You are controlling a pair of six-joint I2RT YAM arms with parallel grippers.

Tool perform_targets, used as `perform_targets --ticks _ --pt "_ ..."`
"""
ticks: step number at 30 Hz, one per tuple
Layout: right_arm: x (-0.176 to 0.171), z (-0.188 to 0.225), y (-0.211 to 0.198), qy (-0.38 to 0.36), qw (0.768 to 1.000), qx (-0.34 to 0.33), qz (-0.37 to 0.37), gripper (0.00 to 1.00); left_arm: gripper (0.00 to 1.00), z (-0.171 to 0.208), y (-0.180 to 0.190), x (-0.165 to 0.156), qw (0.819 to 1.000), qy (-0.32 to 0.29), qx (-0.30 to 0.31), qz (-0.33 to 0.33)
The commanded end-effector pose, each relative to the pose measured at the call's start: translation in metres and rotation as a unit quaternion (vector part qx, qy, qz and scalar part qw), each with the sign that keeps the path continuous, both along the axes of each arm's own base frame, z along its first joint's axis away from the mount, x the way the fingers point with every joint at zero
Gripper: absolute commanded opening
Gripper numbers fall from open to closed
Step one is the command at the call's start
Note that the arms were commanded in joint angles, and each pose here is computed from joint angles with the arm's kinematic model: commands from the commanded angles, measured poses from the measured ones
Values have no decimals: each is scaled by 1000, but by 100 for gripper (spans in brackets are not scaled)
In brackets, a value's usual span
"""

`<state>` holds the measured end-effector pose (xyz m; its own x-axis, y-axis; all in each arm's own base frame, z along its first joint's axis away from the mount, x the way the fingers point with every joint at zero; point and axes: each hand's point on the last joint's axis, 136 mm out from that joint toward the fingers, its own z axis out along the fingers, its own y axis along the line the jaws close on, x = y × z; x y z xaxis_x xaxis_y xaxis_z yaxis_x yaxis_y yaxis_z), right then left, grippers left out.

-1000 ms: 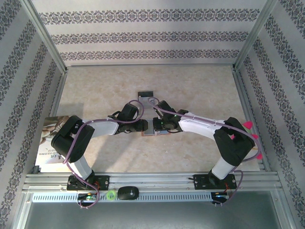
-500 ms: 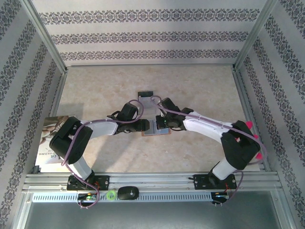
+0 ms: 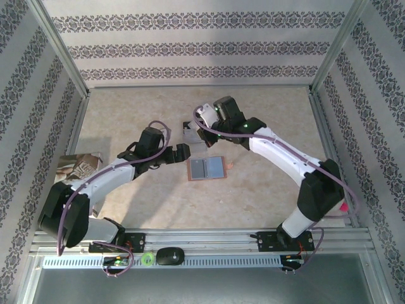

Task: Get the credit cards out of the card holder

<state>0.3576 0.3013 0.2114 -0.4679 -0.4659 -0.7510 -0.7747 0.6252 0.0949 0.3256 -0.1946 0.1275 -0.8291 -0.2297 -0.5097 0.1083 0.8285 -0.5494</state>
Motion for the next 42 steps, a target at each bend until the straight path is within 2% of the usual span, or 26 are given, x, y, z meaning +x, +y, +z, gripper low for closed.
perform_targets --ticks 1,5,10,19,29,42 --pt "0 -1 10 -23 994 -34 99 1 100 -14 24 -17 999 35 22 20" --pt "18 -6 11 -27 989 -73 128 1 100 -16 42 -22 998 50 24 42" --pt "41 -32 10 -13 980 -128 154 1 100 -16 54 -25 996 57 30 56" --pt "70 -56 7 -18 970 -168 177 0 100 -13 64 -22 995 69 51 59" --pt "79 -77 -6 -12 955 -211 209 0 100 -19 61 -14 994 80 41 64" --pt "83 -89 -1 -6 951 -204 233 0 100 -29 63 -12 992 95 53 69"
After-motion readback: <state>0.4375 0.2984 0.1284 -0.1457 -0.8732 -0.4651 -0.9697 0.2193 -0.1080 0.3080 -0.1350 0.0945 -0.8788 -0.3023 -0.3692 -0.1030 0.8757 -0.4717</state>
